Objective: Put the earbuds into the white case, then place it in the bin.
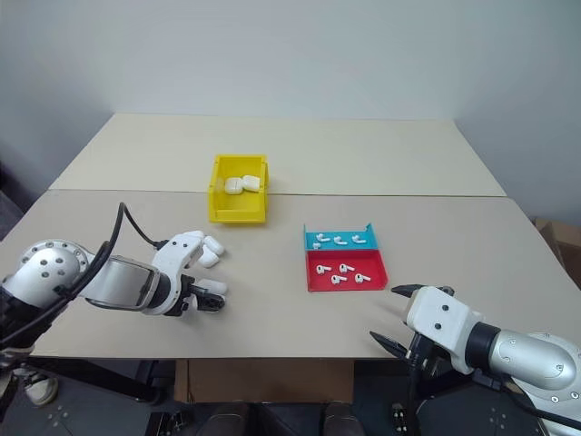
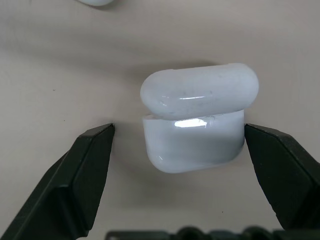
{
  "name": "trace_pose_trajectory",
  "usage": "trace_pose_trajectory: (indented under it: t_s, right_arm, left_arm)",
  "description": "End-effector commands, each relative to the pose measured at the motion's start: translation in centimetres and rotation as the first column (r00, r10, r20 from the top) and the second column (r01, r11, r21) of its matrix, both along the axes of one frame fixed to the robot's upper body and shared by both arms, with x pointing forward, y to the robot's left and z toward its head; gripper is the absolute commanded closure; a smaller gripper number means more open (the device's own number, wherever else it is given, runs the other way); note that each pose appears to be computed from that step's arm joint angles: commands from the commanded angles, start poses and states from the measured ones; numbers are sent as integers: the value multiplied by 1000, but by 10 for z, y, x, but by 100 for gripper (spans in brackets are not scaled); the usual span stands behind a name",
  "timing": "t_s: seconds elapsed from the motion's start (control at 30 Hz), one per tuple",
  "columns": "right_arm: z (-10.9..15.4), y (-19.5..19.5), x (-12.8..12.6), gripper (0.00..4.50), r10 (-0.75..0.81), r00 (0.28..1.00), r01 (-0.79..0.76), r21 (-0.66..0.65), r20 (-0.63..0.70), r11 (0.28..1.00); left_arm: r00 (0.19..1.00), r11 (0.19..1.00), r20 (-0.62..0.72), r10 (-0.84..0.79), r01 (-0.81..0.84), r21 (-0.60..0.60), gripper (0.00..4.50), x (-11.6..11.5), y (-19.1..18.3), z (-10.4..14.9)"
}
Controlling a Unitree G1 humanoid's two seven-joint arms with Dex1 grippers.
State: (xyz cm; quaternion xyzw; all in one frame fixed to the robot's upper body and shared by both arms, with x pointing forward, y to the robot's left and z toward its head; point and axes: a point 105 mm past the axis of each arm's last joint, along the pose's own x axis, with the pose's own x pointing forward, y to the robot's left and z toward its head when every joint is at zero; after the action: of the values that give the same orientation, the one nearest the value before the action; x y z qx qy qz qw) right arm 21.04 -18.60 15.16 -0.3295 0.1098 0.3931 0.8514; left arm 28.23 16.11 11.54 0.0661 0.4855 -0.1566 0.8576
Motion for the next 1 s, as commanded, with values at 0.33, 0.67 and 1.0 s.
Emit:
trace_pose_trajectory:
  t_s: [0.33, 0.67, 1.0]
  right_arm:
    - [5, 5, -1, 0, 9, 1000, -9, 7, 26, 1000]
    - [4, 3, 0, 0, 5, 1000, -5, 5, 27, 1000]
    - [3, 4, 1, 0, 6, 1000, -6, 4, 25, 1000]
  left_arm:
    - [999, 998, -10, 35, -34, 47, 175, 4, 7, -2]
    - [999, 999, -20, 36, -35, 35, 175, 1, 16, 1]
    - [999, 999, -32, 40, -39, 30, 175, 0, 20, 1]
